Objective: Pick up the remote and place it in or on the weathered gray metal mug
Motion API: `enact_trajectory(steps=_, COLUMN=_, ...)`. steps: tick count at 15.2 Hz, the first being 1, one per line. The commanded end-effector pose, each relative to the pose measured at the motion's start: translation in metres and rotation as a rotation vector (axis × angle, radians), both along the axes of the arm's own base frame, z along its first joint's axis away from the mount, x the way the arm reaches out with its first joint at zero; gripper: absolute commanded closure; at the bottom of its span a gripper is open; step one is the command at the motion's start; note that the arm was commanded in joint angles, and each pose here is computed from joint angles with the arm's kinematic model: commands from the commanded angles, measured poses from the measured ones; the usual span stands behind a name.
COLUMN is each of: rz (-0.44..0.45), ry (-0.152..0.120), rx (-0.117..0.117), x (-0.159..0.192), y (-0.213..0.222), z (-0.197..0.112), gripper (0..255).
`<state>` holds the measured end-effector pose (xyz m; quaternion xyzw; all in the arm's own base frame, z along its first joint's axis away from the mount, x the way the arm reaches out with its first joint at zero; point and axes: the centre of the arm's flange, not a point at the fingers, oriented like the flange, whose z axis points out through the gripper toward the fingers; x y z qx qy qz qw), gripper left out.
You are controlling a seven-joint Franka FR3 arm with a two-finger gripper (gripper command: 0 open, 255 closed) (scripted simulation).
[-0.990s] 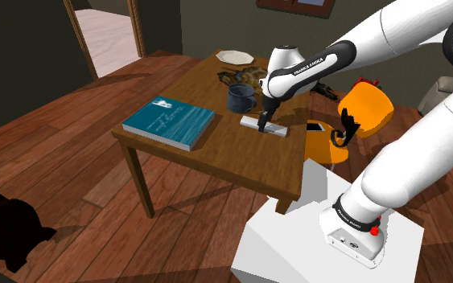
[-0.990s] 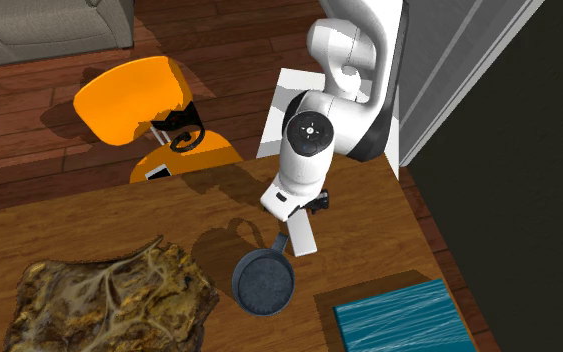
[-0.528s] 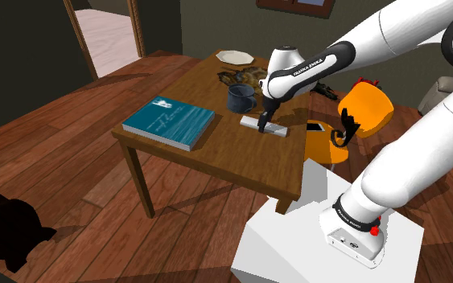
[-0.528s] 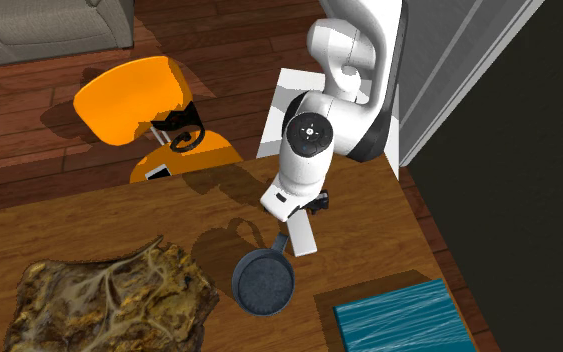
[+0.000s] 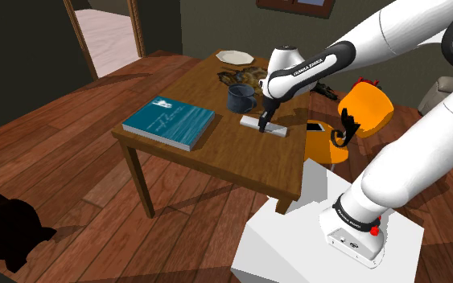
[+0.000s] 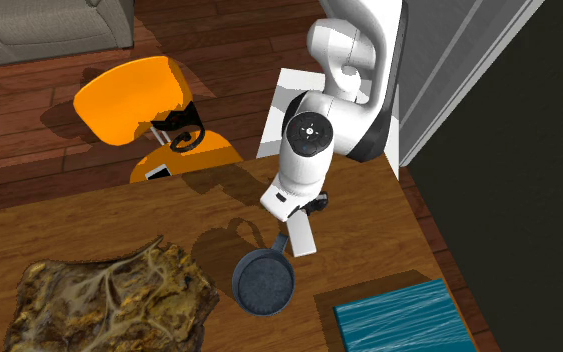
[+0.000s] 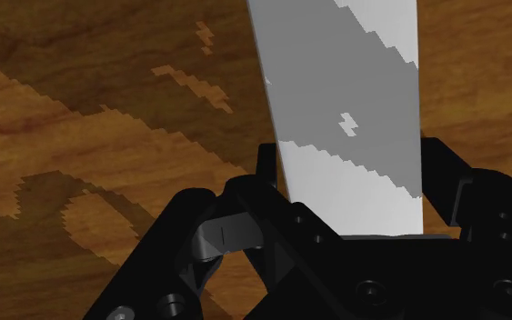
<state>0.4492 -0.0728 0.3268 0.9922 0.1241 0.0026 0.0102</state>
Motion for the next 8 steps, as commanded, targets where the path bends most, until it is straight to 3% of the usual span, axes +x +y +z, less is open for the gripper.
enact_trajectory(steps=1, rz=-0.001, ry=0.002, rx=0.000, x=0.000, y=0.000, z=-0.001, gripper=255)
enact_trajectory(steps=8, rz=-0.001, ry=0.002, rx=0.000, x=0.000, y=0.000, z=0.031, gripper=255)
